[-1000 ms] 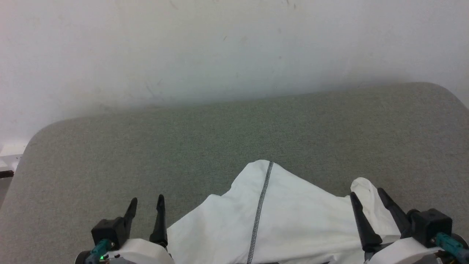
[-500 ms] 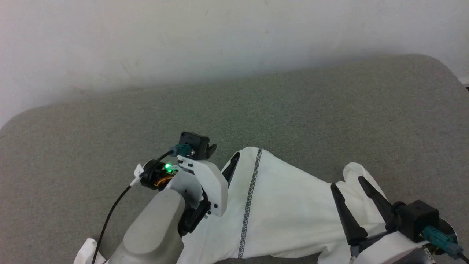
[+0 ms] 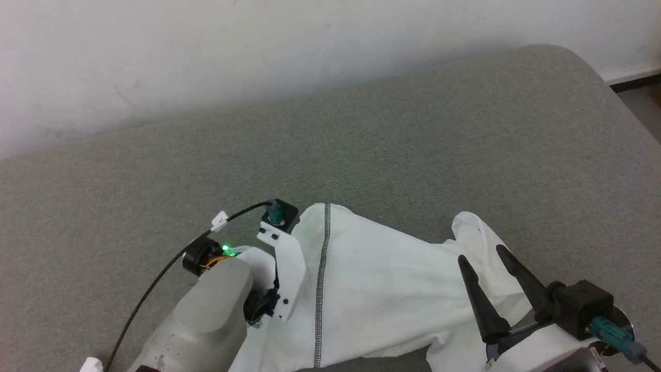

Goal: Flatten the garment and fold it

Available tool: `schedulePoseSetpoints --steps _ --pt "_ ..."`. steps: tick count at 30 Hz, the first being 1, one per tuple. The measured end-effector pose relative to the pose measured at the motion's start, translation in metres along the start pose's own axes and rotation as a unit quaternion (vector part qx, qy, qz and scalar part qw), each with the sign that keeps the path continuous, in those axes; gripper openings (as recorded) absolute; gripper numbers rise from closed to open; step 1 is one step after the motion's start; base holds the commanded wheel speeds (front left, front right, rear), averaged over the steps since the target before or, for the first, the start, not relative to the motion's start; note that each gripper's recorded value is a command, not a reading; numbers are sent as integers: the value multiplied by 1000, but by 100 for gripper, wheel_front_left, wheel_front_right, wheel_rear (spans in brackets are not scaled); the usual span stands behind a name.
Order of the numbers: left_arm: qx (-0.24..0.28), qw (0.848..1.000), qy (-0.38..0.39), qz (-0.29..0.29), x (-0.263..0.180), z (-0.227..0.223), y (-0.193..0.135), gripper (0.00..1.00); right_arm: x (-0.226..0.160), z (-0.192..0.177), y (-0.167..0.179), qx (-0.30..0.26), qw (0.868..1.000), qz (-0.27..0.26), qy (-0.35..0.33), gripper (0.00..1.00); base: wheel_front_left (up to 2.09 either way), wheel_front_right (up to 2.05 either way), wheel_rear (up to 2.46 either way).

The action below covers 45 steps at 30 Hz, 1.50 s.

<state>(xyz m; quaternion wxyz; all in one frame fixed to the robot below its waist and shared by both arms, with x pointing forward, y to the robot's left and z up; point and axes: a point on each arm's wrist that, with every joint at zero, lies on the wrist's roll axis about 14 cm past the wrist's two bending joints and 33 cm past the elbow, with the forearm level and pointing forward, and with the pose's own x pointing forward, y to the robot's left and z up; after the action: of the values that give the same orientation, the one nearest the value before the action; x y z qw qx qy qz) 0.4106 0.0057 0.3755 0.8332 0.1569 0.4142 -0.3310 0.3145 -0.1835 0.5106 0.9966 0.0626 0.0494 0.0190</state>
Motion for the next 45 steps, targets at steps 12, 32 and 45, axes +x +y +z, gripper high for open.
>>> schedulePoseSetpoints --steps 12,32,45 --pt "-40 980 -178 75 -59 24 53 0 2 5 7 8 1000 10 -10 100 0 0 0" --pt "-312 928 -76 188 -160 -166 37 100 5 15 28 12 999 48 -21 100 0 0 0" --pt "-167 949 -214 163 -150 -25 96 100 13 17 28 12 999 48 -19 100 0 0 0"
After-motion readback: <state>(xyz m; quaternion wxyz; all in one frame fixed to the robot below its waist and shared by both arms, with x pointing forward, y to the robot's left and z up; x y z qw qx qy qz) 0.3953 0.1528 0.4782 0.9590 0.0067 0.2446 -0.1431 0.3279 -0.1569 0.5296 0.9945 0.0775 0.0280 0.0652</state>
